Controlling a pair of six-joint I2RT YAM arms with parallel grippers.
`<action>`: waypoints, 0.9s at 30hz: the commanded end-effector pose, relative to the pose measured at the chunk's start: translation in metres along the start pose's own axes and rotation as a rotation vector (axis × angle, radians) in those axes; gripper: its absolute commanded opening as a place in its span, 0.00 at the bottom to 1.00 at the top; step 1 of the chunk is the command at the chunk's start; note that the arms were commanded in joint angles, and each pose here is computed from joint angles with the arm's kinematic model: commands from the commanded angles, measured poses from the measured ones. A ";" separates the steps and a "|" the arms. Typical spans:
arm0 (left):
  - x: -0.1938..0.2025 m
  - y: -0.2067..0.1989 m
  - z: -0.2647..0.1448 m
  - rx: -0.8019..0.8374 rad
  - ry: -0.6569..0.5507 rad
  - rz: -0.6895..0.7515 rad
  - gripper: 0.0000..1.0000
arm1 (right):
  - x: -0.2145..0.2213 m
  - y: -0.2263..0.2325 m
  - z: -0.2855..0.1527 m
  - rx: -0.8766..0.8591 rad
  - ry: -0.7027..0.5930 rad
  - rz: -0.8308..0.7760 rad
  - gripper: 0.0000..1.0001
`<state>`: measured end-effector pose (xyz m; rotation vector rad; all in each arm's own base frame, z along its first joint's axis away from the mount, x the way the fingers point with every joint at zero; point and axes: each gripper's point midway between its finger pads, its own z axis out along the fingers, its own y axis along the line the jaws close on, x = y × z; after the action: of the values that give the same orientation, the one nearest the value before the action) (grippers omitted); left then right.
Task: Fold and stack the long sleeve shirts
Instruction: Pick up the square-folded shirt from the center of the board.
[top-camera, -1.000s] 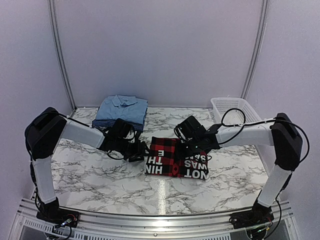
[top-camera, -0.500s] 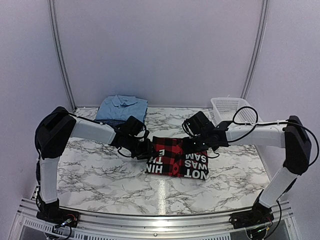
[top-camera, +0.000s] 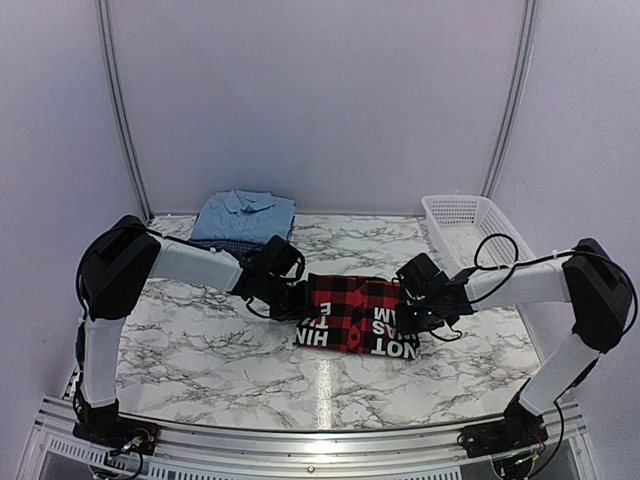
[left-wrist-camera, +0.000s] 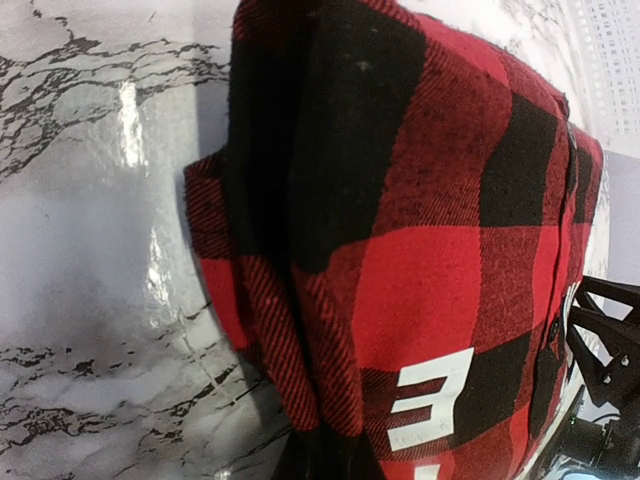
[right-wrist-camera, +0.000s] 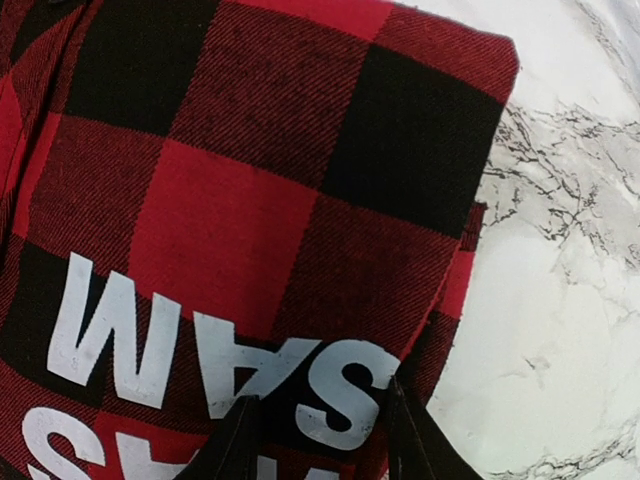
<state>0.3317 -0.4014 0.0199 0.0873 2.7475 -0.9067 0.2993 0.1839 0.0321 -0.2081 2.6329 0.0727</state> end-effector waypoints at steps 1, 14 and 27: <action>0.023 0.036 0.001 -0.161 0.043 -0.046 0.00 | -0.002 0.001 0.004 -0.016 -0.024 0.031 0.39; 0.017 0.068 -0.074 -0.213 -0.030 -0.027 0.00 | -0.019 0.076 -0.016 -0.213 -0.040 -0.036 0.40; 0.008 0.147 -0.223 -0.394 -0.022 0.095 0.00 | -0.029 0.156 -0.009 -0.401 -0.004 -0.087 0.40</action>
<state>0.3082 -0.1919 0.0862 -0.0105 2.7577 -0.4685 0.2901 0.3076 0.0415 -0.4217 2.6169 0.4539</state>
